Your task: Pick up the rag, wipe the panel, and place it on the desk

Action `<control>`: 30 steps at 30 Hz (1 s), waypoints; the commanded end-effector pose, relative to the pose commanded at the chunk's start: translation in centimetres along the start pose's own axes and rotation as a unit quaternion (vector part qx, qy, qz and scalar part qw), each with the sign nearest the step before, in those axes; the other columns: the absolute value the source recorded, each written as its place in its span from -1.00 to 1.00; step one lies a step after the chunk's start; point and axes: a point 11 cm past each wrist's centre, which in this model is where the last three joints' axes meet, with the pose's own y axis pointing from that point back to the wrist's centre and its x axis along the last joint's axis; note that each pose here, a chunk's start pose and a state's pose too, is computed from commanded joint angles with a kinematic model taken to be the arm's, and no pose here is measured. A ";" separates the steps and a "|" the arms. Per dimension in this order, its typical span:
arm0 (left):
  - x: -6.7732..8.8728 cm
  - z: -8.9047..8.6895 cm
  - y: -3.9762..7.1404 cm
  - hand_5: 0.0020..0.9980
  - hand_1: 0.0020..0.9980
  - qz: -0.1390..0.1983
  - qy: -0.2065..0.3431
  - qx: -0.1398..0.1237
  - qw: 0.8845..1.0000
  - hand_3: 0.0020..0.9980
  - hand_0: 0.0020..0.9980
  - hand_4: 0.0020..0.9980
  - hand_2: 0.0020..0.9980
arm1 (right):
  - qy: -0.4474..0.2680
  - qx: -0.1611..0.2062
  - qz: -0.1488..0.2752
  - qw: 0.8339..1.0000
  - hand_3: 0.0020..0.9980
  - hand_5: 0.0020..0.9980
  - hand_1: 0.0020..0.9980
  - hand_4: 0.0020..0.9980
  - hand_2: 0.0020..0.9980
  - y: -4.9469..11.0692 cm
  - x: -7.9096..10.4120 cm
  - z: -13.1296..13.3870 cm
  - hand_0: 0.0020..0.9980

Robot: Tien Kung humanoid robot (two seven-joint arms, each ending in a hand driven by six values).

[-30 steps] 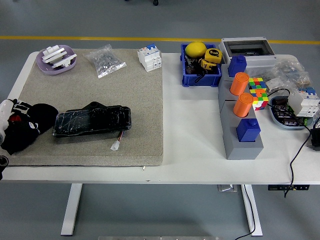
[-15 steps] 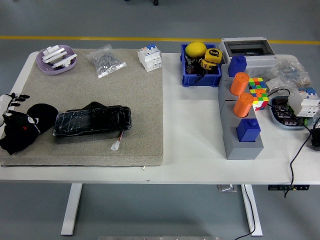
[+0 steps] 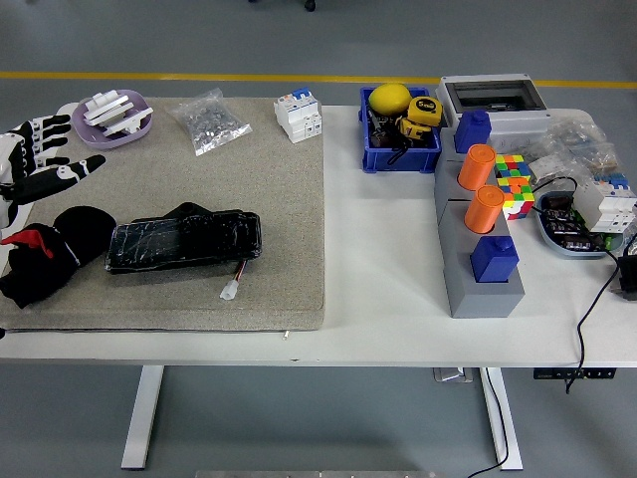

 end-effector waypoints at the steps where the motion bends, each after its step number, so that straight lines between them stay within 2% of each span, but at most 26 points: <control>1: -0.2 -0.3 0.0 -0.20 0.55 0.007 0.034 -0.008 0.999 0.52 0.30 1.00 0.51 | 0.001 0.000 0.000 1.000 0.26 0.17 -0.48 1.00 0.26 0.0 -0.1 0.0 0.43; 2: -0.4 -0.6 -0.1 -0.21 0.45 0.012 0.064 -0.015 0.998 0.31 0.25 1.00 0.40 | 0.001 0.001 -0.001 1.000 0.26 0.17 -0.48 1.00 0.26 0.0 -0.1 -0.1 0.43; 5: -0.7 -1.5 -0.1 -0.21 0.45 0.029 0.149 -0.027 0.988 0.31 0.25 1.00 0.40 | 0.001 0.000 -0.003 1.000 0.26 0.17 -0.48 1.00 0.26 0.0 -0.3 0.0 0.43; 7: -0.9 -2.3 -0.1 -0.21 0.45 0.035 0.201 -0.025 0.979 0.31 0.25 1.00 0.40 | 0.001 -0.002 -0.003 1.000 0.26 0.17 -0.48 1.00 0.26 0.0 -0.4 0.1 0.43; 8: -1.0 -2.6 -0.1 -0.20 0.43 0.035 0.220 -0.023 0.975 0.25 0.24 0.98 0.35 | 0.002 -0.002 -0.003 1.000 0.26 0.17 -0.48 1.00 0.26 0.0 -0.4 0.2 0.43; 10: -1.2 -2.9 0.0 -0.20 0.43 0.031 0.238 -0.021 0.970 0.25 0.24 0.98 0.35 | 0.003 -0.003 -0.003 1.000 0.26 0.17 -0.48 1.00 0.26 0.0 -0.4 0.2 0.43; 17: -1.2 -3.2 0.1 -0.24 0.41 0.025 0.262 -0.019 0.965 0.22 0.20 0.94 0.29 | 0.004 -0.003 -0.003 1.000 0.26 0.17 -0.48 1.00 0.26 0.0 -0.4 0.2 0.43; 30: -1.1 -3.7 0.0 -0.25 0.39 0.028 0.264 -0.015 0.964 0.21 0.18 0.93 0.26 | 0.002 -0.003 -0.009 1.000 0.26 0.17 -0.48 1.00 0.26 -0.1 -1.1 0.3 0.43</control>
